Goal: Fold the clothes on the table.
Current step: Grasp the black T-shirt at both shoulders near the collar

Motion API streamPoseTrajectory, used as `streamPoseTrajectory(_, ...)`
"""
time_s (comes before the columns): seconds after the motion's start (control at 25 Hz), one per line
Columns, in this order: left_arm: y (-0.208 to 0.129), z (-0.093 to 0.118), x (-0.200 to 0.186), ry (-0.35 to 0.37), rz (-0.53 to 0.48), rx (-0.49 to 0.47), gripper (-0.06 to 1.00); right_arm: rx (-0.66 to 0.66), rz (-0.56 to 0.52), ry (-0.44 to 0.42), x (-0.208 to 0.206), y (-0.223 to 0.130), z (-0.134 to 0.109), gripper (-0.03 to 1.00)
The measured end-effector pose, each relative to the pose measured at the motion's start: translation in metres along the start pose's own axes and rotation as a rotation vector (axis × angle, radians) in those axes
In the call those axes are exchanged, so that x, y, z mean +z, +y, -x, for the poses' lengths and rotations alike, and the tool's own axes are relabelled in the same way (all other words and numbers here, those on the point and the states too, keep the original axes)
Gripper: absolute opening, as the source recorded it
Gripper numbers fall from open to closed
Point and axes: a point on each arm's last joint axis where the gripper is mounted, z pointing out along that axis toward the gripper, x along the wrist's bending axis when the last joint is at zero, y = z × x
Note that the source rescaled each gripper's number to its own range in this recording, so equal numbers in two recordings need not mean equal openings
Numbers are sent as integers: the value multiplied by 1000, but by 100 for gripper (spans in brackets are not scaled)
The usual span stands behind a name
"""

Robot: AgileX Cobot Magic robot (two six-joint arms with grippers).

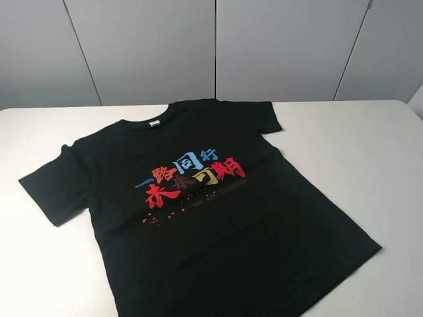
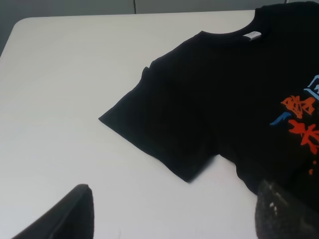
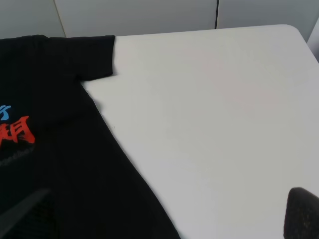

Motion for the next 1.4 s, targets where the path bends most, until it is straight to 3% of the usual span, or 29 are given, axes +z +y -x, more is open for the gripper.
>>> streamPoseTrajectory(1.12,0,0,0,2,0,1,86,0,0,0,0,0,0,98)
streamPoseTrajectory(1.4,0,0,0,2,0,64,86,-1,0,-2,0,0,0,98)
